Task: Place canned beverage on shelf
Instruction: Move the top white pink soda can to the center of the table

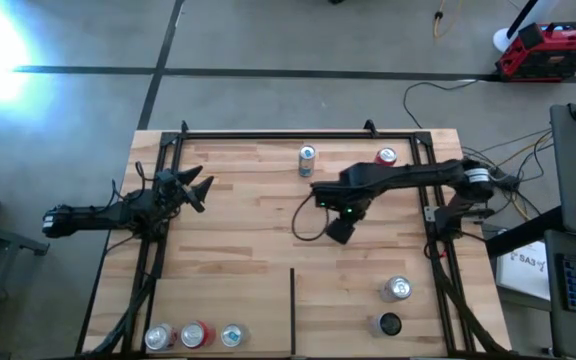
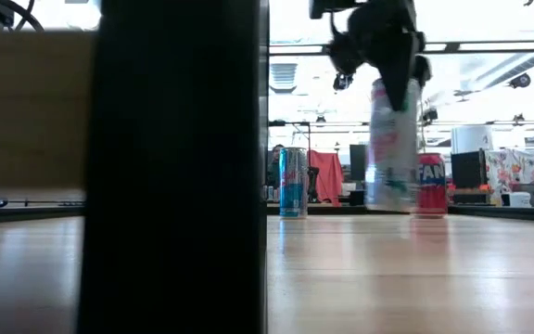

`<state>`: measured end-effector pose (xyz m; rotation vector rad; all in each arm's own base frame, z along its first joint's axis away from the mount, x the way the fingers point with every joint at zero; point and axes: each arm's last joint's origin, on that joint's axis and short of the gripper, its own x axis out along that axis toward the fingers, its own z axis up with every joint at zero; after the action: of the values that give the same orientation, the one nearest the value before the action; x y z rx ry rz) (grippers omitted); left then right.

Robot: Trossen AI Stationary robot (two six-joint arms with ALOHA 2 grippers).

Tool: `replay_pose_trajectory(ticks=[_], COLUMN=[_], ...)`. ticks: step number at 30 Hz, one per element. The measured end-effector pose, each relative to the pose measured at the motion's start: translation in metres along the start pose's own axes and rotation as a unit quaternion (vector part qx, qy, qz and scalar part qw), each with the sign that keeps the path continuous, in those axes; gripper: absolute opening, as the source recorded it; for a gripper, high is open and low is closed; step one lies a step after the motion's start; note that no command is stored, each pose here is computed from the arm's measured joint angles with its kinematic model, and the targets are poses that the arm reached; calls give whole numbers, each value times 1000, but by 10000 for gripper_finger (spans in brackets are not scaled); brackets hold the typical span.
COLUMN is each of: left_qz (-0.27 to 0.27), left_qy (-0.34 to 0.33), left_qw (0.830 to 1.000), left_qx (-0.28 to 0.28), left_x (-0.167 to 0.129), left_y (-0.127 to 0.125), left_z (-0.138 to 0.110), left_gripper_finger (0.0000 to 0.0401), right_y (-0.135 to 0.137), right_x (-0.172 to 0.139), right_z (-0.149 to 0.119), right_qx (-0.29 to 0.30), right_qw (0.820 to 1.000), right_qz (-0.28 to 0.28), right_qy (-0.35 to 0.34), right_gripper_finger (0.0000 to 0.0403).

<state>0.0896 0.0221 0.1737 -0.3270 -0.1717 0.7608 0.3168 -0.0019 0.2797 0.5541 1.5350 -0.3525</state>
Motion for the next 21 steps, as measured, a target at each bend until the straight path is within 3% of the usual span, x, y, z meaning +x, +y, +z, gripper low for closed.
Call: replay_pose_trajectory(ticks=[10,21], left_qz=[0,0], left_qy=[0,0], left_qw=[1000,1000], left_qx=[0,0], left_x=[0,0], left_y=[0,0], left_z=[0,0], left_gripper_finger=[294,294], right_y=[27,53], right_x=[9,2], right_z=[32,63], right_qx=[-85,-170], right_qw=[995,985], right_qz=[-25,-15], right_qy=[51,14], right_gripper_finger=[253,255])
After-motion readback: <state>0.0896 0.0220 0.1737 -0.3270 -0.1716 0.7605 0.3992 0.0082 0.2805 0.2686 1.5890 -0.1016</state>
